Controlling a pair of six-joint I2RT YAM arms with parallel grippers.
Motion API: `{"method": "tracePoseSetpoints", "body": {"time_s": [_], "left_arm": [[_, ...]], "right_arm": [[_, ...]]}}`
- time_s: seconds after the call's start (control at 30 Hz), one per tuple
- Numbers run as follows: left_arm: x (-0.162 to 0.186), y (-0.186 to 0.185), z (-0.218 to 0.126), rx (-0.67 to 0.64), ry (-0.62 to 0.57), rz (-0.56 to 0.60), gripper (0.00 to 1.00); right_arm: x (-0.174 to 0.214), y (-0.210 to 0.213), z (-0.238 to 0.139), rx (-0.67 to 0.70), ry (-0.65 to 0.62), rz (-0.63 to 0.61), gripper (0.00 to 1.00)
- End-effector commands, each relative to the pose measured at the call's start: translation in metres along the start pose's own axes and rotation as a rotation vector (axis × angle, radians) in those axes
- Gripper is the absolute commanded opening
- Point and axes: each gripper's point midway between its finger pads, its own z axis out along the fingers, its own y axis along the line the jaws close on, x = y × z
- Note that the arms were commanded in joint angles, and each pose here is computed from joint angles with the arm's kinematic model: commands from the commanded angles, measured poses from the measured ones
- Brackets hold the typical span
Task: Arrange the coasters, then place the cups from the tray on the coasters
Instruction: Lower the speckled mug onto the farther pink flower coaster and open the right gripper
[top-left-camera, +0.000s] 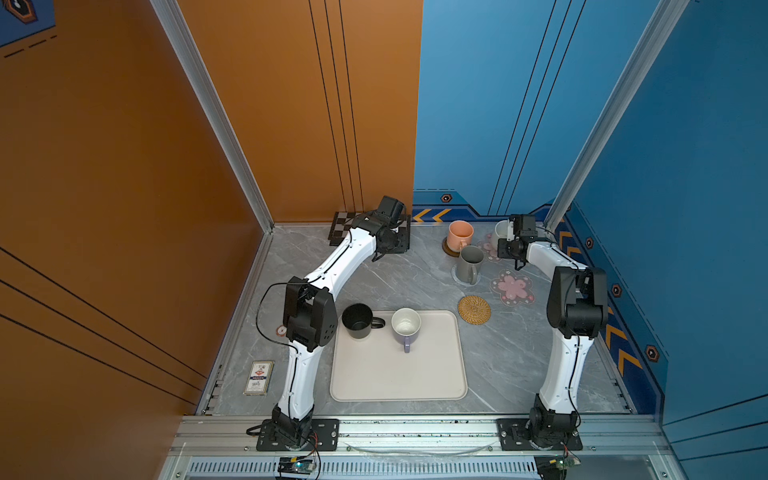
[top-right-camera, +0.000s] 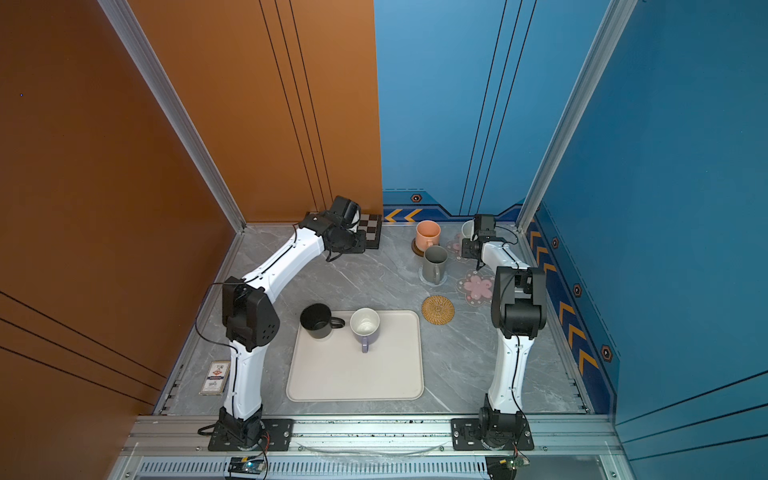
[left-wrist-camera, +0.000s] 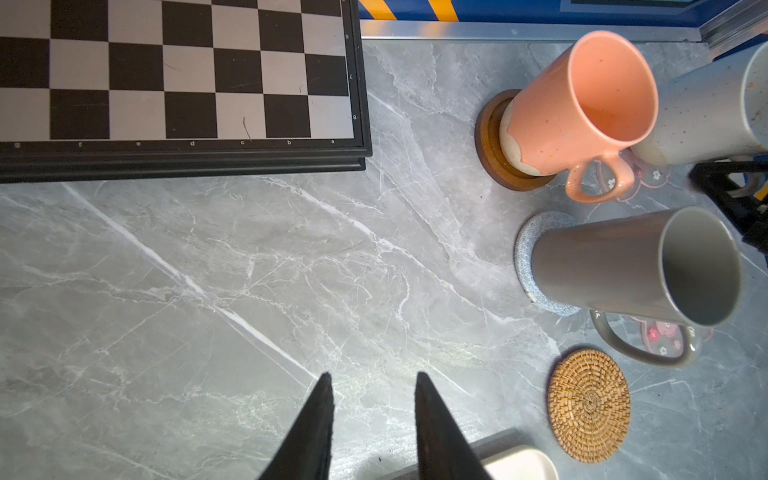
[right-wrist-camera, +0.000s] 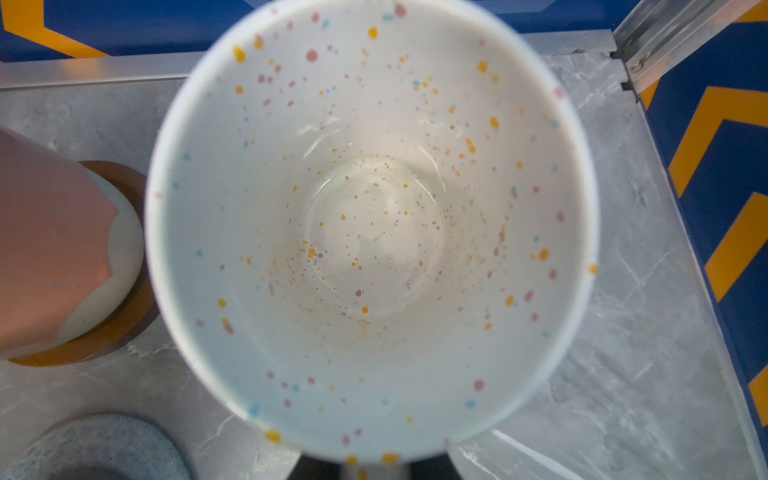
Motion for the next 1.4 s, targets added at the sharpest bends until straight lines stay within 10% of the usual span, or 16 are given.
{"method": "tracePoseSetpoints", "body": {"time_s": [0.0,1.37], "left_arm": [[-0.002,0.003,0.004,0.002,0.008,0.003,0.34],[-0.001,-0.008,0.0,0.022,0.003,0.0,0.34]], "right_arm": [[-0.052,0.008,-0.01,-0.022,-0.161,-0.006,0.0],[-0.049,0.003,-0.031,-0.01,-0.147,-0.02,0.0]]}}
